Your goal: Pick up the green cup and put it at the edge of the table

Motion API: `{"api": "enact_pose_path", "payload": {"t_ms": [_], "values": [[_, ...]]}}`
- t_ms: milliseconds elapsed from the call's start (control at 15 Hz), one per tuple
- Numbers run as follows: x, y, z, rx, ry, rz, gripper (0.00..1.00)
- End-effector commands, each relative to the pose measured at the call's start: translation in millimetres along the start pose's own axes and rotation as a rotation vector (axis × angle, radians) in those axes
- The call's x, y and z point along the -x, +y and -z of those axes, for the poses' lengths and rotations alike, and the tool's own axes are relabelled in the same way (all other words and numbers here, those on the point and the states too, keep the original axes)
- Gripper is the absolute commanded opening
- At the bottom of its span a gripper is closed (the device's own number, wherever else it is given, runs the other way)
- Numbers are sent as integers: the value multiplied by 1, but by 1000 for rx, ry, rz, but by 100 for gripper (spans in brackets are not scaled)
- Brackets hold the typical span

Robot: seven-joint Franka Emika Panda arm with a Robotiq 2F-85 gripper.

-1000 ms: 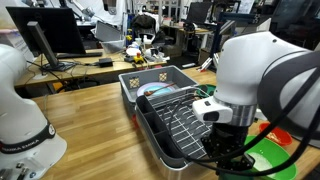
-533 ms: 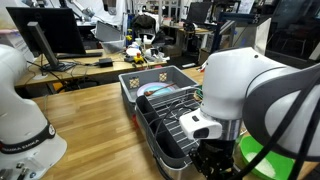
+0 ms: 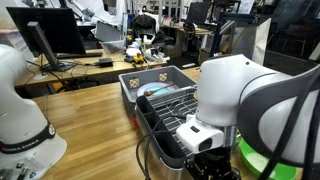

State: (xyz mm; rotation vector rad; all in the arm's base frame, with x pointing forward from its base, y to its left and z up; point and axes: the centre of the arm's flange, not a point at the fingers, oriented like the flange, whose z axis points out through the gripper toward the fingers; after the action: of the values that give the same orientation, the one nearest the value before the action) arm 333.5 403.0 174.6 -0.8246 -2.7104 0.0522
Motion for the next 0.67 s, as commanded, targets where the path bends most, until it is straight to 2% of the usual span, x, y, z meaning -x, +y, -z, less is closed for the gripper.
{"api": "enact_pose_path", "payload": {"t_ms": [0, 267, 600], "values": [[-8, 8, -2, -80, -26, 181, 1], [-30, 12, -8, -142, -93, 376, 1], [-40, 20, -12, -138, -138, 518, 1]]}}
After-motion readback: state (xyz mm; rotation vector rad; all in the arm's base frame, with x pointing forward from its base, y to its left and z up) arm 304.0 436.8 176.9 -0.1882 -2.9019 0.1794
